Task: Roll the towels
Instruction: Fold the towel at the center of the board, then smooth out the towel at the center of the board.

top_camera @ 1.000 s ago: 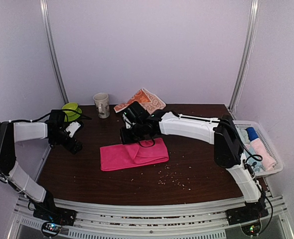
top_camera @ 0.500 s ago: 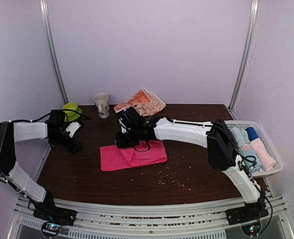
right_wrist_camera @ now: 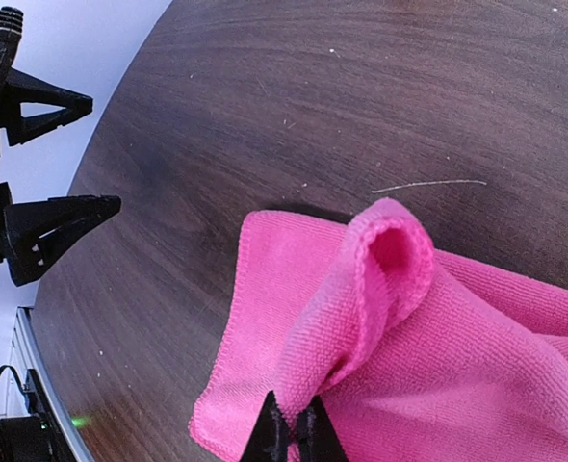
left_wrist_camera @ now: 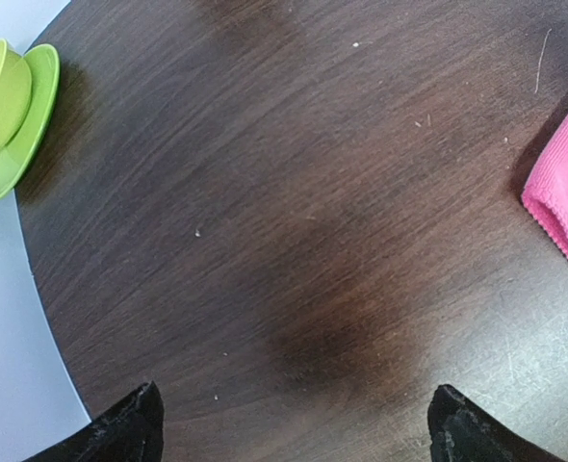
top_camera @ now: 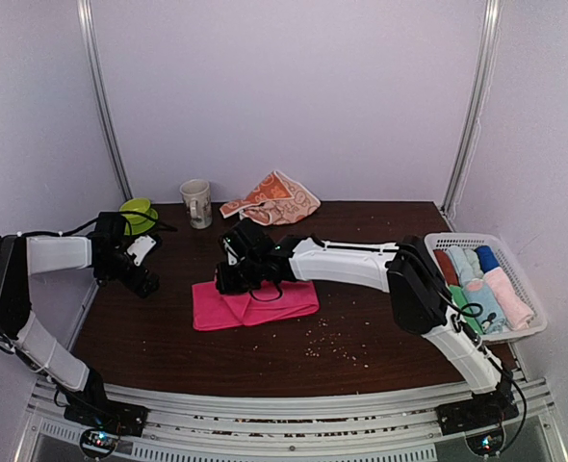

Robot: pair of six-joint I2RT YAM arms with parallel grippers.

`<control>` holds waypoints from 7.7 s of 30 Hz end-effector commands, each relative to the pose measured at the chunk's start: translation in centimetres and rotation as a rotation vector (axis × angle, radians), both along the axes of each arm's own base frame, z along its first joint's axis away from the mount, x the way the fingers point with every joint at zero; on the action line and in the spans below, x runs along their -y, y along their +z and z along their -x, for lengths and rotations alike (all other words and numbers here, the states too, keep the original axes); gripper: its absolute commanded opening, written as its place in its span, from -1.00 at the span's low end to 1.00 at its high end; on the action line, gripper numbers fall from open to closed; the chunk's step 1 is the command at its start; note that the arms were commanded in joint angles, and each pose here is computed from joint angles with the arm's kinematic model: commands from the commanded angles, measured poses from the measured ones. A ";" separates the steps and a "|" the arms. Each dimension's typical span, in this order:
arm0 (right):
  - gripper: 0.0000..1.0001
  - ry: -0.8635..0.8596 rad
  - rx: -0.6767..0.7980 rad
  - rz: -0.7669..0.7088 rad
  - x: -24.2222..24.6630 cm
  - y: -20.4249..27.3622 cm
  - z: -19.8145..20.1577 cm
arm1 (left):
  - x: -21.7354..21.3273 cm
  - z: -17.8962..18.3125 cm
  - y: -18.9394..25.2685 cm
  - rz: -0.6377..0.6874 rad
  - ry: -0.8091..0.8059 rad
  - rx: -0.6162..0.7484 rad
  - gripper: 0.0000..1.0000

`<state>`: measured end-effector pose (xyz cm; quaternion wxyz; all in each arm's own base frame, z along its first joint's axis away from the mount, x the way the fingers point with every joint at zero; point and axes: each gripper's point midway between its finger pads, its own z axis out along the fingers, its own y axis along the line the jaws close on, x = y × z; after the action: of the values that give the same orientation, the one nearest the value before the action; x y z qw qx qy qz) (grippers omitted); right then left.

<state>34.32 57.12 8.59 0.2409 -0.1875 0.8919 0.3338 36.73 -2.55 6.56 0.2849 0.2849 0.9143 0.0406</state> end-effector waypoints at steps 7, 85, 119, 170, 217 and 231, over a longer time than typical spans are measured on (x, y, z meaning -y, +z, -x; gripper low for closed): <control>-0.91 -0.020 0.035 -0.111 -1.9 2.7 -0.7 | 0.0 0.3 -0.8 0.017 0.002 -0.015 0.96; -0.36 0.145 0.675 0.360 -1.7 -3.1 5.9 | 9.0 -4.0 3.2 0.422 -0.236 0.035 0.76; -1.00 0.050 0.787 0.325 -1.5 1.5 5.2 | 9.0 -4.0 2.8 0.426 -0.237 0.023 0.76; -1.00 -0.005 0.825 0.495 1.0 -4.8 1.8 | 9.4 -1.8 0.6 0.421 -0.297 -0.027 0.89; -1.00 -0.070 0.771 0.427 8.0 3.1 1.4 | 22.1 -4.5 -0.6 0.319 -0.584 -0.005 0.79; -1.00 -0.083 0.774 0.417 8.5 3.5 1.6 | 23.1 -5.6 -2.4 0.231 -0.531 0.005 0.53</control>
<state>32.90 48.87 11.20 0.5176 -0.3194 0.7926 0.0415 40.70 -25.17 4.19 0.3048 0.4859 0.8033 -0.1603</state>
